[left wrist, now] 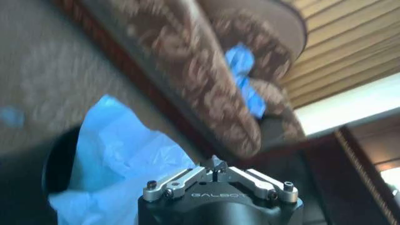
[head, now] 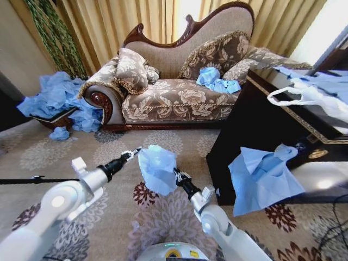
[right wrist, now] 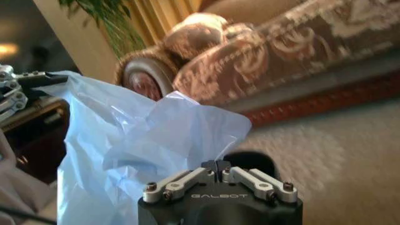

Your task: Place a garbage bag over the trash bin.

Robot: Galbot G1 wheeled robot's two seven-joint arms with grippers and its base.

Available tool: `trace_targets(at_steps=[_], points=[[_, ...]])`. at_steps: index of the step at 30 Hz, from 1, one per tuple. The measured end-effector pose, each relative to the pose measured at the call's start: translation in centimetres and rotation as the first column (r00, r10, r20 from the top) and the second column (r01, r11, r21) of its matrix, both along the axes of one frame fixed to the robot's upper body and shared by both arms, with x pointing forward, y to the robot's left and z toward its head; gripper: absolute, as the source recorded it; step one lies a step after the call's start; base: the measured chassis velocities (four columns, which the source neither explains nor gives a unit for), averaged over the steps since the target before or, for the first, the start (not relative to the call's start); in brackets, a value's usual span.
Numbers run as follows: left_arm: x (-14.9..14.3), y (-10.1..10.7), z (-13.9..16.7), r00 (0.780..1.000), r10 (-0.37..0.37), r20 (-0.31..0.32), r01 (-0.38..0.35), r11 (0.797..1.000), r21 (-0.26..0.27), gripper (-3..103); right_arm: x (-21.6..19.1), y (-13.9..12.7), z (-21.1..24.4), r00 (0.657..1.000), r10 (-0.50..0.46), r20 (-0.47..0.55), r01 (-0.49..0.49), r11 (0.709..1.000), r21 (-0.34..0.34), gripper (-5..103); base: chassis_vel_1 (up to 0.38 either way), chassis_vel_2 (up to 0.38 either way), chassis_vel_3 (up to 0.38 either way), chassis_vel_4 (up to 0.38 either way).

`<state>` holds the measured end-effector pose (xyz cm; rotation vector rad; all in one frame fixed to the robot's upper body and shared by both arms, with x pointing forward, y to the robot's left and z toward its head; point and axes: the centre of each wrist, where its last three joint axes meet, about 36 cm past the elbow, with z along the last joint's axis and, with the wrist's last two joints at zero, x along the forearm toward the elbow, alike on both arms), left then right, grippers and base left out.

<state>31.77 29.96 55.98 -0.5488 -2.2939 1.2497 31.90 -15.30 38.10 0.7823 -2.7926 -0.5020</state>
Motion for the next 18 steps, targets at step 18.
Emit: trace_targets(at_steps=[18], points=[[4.0,0.4,-4.8,0.986,0.109,-0.129,-0.115,0.993,-0.040,0,1.4,0.3,-0.7,0.999,-0.033,0.021,0.033,0.999,-0.001,0,0.000,0.000,0.000,0.000]])
